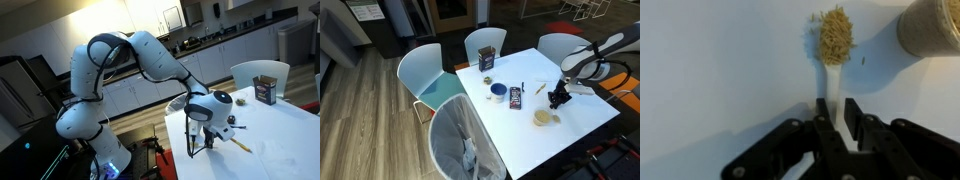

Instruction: Scoop out one spoonful of contents and put it on the table

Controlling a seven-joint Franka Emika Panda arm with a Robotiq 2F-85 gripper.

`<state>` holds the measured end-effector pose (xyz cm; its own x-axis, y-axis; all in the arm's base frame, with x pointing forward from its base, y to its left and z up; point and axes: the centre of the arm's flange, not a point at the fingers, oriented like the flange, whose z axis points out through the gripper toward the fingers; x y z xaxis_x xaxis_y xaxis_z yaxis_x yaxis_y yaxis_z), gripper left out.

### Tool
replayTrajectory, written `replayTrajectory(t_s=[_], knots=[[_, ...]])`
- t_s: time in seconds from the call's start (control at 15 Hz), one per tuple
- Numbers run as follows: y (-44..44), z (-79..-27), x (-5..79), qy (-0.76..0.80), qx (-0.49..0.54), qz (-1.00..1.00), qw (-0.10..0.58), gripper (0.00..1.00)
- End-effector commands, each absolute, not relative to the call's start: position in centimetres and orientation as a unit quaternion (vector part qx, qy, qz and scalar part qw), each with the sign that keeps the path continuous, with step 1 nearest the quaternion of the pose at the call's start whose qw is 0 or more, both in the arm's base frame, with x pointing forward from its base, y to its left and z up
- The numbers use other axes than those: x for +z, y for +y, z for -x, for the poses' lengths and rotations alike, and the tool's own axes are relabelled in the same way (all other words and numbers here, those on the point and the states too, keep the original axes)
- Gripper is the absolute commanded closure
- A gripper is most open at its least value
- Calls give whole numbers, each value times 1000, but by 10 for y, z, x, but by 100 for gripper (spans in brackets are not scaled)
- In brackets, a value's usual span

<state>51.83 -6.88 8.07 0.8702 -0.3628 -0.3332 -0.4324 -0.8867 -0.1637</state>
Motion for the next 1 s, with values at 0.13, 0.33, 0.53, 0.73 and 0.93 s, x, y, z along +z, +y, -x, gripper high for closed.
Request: replayTrajectory(t_s=[0.13, 0.33, 0.53, 0.73, 0.93], knots=[[-65, -526, 86, 211, 161, 958, 107, 28], [-60, -517, 101, 207, 154, 961, 99, 6], [-53, -504, 127, 199, 144, 966, 80, 0], [-47, -486, 159, 202, 130, 969, 52, 0], [-44, -469, 191, 207, 109, 972, 28, 0]])
